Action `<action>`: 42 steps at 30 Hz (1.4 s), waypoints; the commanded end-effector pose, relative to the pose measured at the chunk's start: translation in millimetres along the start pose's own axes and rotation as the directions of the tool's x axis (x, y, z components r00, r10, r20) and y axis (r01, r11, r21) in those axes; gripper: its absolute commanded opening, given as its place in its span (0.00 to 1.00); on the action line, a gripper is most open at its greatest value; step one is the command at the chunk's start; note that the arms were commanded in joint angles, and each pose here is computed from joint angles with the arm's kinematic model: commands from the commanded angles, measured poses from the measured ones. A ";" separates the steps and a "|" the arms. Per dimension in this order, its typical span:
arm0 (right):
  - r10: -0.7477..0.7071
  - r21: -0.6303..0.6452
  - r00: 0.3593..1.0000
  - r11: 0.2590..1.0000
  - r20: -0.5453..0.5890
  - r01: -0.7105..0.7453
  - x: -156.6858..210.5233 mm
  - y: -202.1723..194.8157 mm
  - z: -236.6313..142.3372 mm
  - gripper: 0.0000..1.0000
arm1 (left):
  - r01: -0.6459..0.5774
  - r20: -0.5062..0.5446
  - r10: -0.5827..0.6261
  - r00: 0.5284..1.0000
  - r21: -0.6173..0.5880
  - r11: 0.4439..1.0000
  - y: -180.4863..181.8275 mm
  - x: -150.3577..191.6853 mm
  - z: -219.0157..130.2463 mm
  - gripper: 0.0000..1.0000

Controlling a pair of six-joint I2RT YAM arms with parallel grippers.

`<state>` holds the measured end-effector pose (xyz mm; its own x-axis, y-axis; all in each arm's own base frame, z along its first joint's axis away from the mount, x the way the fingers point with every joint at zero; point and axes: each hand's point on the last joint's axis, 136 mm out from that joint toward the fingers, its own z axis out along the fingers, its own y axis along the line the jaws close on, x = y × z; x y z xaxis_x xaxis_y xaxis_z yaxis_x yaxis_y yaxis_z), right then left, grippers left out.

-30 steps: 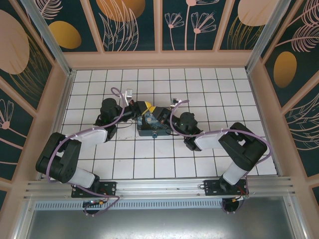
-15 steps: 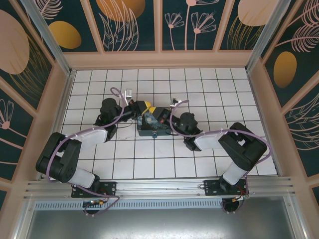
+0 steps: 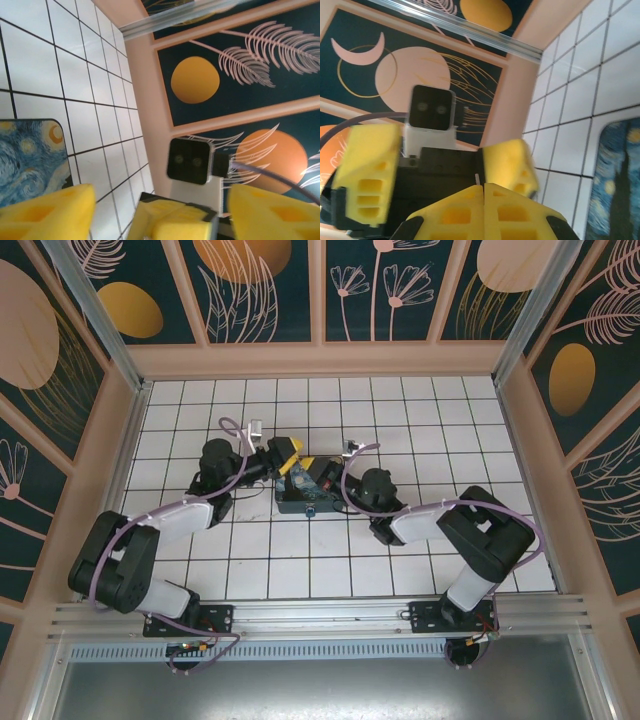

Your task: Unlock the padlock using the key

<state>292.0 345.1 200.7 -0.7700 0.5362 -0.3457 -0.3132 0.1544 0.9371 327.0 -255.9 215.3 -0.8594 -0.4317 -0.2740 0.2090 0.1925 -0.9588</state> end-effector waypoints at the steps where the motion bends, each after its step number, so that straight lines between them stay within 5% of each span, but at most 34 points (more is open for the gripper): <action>1: 0.019 -0.008 0.999 1.000 0.037 -0.019 -5.1 1.6 -12.9 0.00 | -0.051 0.017 0.052 0.999 -0.023 0.998 -4.0 5.4 -11.2 0.83; 12: 0.008 0.179 0.999 0.984 0.031 -0.013 -12.0 -21.8 -29.6 0.00 | -0.179 -0.071 0.166 0.984 -0.296 0.938 49.8 42.5 -48.5 0.87; 26: 0.033 0.246 0.999 0.969 0.014 -0.036 -16.8 -47.8 -37.1 0.00 | -0.342 -0.229 0.272 0.935 -0.369 0.864 110.8 115.8 -42.8 0.77; 42: 0.054 0.288 0.999 0.956 0.002 -0.052 -11.0 -68.9 -38.1 0.00 | -0.488 -0.202 0.444 0.873 -0.387 0.783 129.4 109.0 -23.2 0.69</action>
<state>300.6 297.8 143.1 -0.7811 0.5521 -0.2918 -0.0949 0.3569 0.9293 242.5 -256.8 58.0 -0.8027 -0.1112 -0.5859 0.3545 0.7011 -0.6187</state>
